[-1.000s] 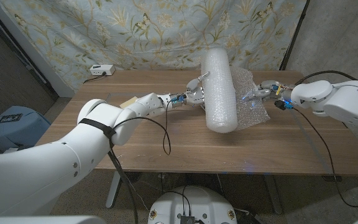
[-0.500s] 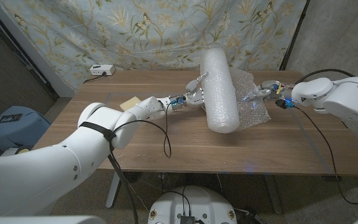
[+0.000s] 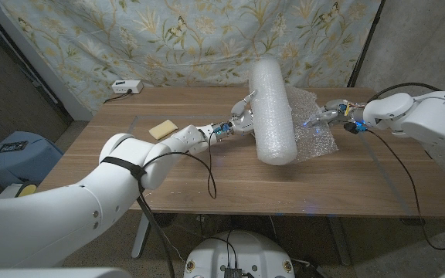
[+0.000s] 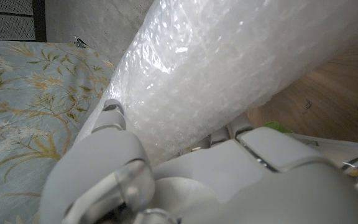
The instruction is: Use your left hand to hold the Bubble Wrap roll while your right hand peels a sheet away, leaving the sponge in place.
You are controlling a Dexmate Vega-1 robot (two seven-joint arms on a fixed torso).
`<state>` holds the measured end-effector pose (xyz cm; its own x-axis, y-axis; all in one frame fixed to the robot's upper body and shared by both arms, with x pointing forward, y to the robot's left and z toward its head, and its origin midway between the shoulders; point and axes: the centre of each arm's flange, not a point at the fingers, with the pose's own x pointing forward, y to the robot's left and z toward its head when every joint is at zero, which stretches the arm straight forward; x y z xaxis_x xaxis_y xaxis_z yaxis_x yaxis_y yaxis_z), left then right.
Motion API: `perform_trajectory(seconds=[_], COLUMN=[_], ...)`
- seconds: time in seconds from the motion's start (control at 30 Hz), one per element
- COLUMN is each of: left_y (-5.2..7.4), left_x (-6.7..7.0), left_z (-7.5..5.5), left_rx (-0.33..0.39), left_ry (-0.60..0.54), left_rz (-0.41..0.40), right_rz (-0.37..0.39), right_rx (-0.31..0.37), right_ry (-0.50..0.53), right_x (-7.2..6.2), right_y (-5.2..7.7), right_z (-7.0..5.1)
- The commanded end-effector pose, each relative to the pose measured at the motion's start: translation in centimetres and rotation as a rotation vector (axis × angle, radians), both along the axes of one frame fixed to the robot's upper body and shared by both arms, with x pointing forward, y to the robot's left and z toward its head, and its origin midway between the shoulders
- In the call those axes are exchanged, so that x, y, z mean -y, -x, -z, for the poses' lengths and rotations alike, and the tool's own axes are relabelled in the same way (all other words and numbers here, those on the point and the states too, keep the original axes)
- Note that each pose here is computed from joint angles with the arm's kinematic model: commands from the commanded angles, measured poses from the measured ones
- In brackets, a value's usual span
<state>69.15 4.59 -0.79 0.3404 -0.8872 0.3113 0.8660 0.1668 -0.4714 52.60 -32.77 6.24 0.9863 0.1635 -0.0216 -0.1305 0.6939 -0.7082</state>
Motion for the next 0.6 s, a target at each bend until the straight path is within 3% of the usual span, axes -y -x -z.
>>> perform_trajectory(seconds=[0.03, 0.27, 0.6], left_y=[0.4, 1.1, 1.3], left_x=[0.4, 0.3, -0.3], left_z=[1.2, 2.2, 2.2], left_rx=[-0.032, -0.102, -0.11], left_ry=[0.094, 0.207, 0.236], left_rz=[0.029, 0.087, 0.094], right_rz=[0.003, 0.003, -0.003], right_rx=[-0.026, -0.037, -0.041], right_ry=[0.028, 0.041, 0.05], right_x=[0.2, -0.1, -0.4], right_y=[-0.3, -0.4, -0.5], right_z=[-0.1, -0.1, -0.2])
